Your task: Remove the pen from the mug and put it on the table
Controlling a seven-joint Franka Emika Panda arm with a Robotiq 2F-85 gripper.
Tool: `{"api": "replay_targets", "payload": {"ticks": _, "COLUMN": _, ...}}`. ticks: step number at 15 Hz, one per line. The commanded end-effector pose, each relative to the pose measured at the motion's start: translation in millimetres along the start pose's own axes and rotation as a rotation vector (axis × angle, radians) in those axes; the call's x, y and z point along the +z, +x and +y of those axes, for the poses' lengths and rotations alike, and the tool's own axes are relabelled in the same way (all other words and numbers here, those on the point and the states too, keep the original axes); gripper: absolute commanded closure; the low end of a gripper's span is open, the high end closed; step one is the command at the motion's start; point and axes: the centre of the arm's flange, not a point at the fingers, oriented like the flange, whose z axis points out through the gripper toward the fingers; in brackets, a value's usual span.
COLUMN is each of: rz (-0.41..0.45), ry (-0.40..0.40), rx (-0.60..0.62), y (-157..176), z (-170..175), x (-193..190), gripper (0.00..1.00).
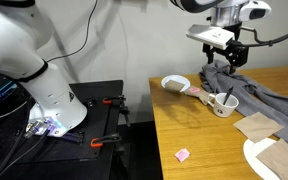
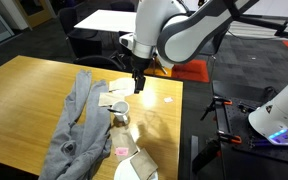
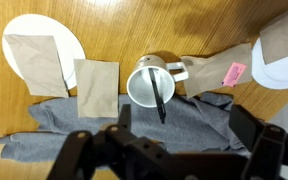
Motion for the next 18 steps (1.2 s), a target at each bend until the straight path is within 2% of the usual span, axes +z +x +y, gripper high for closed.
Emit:
{"api": "replay_targets", "payload": {"ticks": 1, "rz": 0.02, "ry": 0.014, "rx": -0.031, "y": 4.7, "z": 1.7, "x": 6.4, "gripper": 0.0}}
{"api": "replay_targets", "payload": {"ticks": 11, "rz": 0.112, "ry": 0.005, "rx": -0.284, "y": 28.5, "z": -4.0, "x": 62.9, "gripper": 0.0}}
{"api": "replay_targets", "payload": {"ticks": 18, "rz": 0.099, "ry": 0.008, "rx": -0.306, "y": 37.8, "z": 5.0, "x": 106.6, "gripper": 0.0}}
